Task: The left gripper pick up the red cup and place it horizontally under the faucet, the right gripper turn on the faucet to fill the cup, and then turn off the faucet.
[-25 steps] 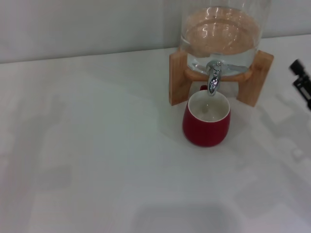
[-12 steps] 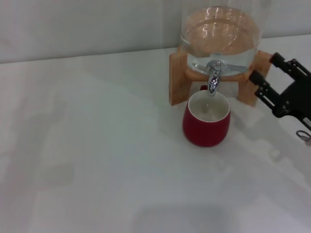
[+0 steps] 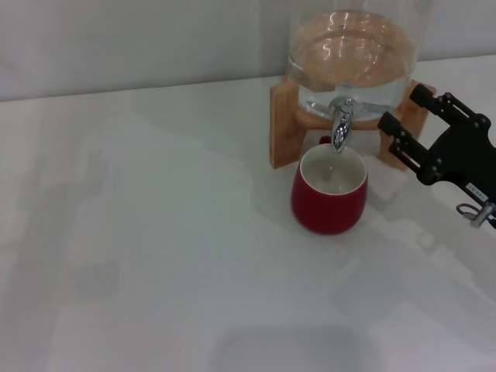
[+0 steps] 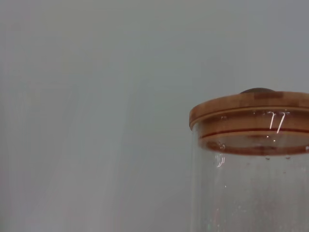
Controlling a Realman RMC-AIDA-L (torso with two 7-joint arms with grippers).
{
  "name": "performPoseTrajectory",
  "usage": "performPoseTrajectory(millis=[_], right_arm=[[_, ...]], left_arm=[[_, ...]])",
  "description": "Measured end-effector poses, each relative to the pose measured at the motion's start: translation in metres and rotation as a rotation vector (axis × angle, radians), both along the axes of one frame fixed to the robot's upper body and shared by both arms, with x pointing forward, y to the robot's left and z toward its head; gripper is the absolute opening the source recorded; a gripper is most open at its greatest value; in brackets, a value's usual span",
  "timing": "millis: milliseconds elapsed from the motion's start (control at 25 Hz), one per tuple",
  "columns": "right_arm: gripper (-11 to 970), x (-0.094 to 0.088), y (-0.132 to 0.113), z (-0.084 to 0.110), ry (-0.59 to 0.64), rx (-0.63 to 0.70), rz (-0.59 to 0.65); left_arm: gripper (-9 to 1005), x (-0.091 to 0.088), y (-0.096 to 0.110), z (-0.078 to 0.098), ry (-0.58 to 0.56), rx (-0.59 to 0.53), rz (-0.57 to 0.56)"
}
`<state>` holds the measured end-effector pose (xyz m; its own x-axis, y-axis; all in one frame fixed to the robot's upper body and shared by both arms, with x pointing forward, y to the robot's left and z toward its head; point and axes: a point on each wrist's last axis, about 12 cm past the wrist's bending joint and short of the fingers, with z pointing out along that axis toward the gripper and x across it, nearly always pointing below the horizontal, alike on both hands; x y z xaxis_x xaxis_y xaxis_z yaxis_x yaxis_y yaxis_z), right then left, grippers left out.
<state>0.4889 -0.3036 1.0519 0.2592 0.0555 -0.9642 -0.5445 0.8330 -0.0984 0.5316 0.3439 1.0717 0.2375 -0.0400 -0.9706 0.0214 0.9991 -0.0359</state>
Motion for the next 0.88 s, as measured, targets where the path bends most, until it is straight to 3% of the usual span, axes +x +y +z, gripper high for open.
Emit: performPoseTrajectory(millis=[320,880], right_arm=[[604,0.0087,0.0057,-0.0019,0.028,-0.028,0.013],[604,0.0084,0.0105,-0.0041,0.043,-0.049,0.051]], left_arm=[[884,0.0,-0.0011,0.0,-0.001,0.001,-0.005],[884,0.0,-0.0012,0.0,-0.002,0.001,-0.005]])
